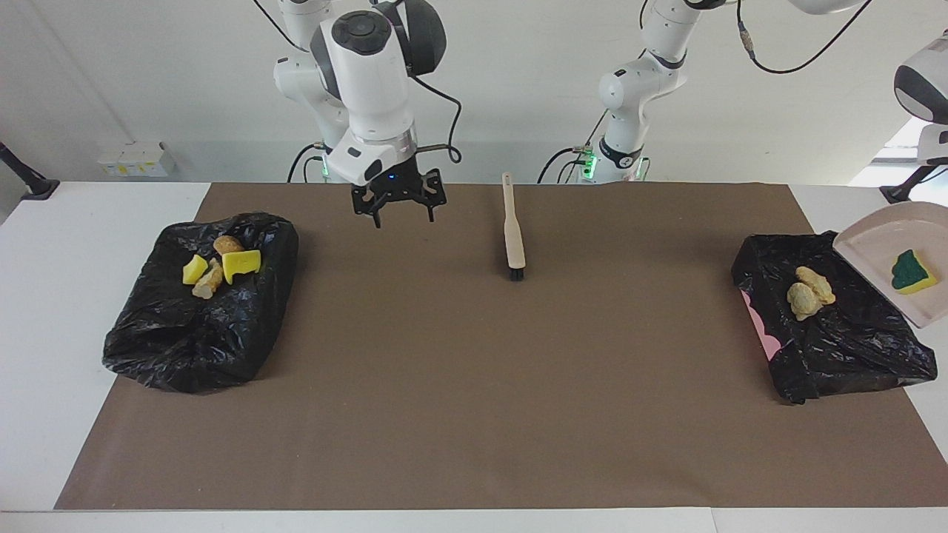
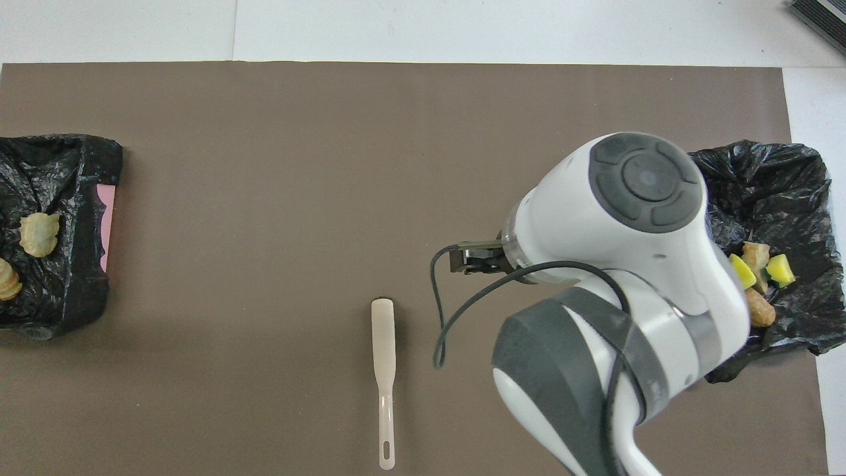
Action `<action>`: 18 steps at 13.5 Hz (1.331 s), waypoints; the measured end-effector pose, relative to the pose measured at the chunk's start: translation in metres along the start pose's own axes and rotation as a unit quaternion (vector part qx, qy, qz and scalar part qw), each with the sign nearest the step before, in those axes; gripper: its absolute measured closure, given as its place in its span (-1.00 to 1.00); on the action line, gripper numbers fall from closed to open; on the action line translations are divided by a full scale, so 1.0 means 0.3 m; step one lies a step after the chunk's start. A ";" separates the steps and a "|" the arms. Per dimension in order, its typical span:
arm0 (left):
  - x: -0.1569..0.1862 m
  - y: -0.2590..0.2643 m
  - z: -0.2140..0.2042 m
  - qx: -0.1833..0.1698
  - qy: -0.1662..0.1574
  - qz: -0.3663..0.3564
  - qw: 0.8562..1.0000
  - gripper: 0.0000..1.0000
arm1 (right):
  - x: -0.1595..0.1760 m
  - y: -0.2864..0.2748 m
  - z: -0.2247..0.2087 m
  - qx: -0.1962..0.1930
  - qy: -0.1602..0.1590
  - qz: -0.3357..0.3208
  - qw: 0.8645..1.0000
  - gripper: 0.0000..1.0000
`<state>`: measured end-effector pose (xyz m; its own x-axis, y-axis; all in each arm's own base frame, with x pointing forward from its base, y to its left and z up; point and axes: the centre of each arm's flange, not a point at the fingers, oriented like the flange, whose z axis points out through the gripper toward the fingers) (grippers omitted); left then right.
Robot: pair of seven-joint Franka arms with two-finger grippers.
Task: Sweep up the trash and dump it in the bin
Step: 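Empty the dustpan with the left gripper while the right gripper drops the brush, then bring the empty dustpan back toward the mat middle with the left gripper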
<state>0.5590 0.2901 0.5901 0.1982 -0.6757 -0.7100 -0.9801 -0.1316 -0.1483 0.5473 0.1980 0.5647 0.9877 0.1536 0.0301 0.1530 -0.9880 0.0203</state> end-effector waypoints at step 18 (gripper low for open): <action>0.273 -0.012 -0.391 -0.020 -0.107 -0.015 0.994 0.37 | -0.101 0.721 -0.287 -0.016 -0.006 0.102 0.995 -1.00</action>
<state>0.5778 0.1502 0.6132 0.2199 -0.5011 -0.8370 -0.9724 -0.1808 -0.1473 0.5477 -0.0189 0.6541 0.9984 -0.0497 0.0251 -0.0508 -0.9976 0.0464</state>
